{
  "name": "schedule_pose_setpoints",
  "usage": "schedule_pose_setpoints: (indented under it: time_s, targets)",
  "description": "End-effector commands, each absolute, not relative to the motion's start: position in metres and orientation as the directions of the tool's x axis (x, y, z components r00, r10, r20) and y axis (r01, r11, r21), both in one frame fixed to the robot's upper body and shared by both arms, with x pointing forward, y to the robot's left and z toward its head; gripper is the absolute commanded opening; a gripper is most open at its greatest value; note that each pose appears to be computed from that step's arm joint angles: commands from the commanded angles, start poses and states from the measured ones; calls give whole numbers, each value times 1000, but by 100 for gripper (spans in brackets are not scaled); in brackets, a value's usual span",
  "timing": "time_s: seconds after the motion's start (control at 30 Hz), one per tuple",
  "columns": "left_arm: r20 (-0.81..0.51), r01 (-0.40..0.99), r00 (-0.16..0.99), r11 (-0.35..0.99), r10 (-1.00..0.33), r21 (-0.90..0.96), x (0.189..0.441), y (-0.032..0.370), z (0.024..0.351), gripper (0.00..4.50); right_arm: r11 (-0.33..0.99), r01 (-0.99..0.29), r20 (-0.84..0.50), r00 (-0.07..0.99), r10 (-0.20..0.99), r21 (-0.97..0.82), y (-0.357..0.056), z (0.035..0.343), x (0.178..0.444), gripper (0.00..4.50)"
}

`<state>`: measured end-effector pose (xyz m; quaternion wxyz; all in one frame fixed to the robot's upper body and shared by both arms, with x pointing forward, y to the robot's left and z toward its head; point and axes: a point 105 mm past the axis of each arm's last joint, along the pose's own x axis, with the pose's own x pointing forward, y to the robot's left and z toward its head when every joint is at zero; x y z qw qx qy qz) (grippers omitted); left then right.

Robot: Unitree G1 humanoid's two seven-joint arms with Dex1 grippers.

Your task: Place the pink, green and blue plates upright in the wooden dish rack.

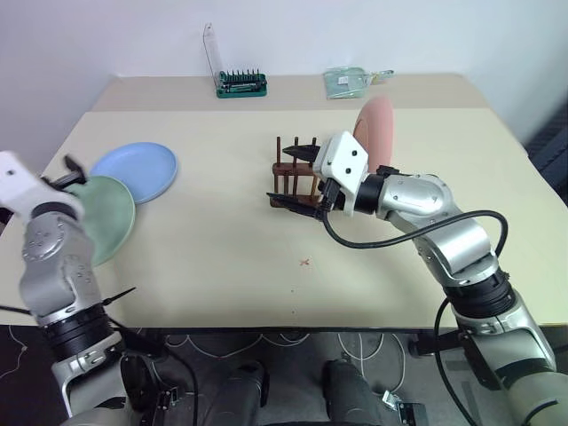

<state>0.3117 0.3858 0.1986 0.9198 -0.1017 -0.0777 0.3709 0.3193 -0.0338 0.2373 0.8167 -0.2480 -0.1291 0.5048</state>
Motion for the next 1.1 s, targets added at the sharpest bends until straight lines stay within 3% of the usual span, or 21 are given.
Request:
schedule_pose_setpoints:
  time_s: [0.03, 0.33, 0.57, 0.67, 0.87, 1.03, 1.1]
  targets:
    - [1, -793, 581, 566, 814, -223, 277, 417, 198, 448, 342, -752, -15, 422, 906, -564, -27, 245, 316, 389]
    - [-365, -811, 580, 473, 728, -345, 252, 406, 116, 448, 326, -769, -9, 396, 918, -550, -19, 243, 315, 389]
    - [-427, -762, 644, 486, 634, -428, 258, 397, 97, 448, 328, -770, -5, 395, 919, -547, -18, 241, 315, 389]
    - [-419, -751, 657, 496, 627, -435, 260, 395, 97, 330, 337, -769, -3, 404, 915, -543, -19, 239, 315, 389]
    - [-421, -741, 668, 503, 613, -445, 265, 394, 95, 13, 346, -771, 3, 408, 913, -534, -19, 238, 313, 389]
    - [-416, -735, 675, 506, 609, -451, 266, 394, 94, 6, 348, -771, 5, 408, 913, -533, -19, 237, 312, 389]
    - [-350, -685, 719, 530, 600, -499, 273, 392, 106, 6, 344, -772, 6, 404, 915, -535, -20, 238, 311, 389]
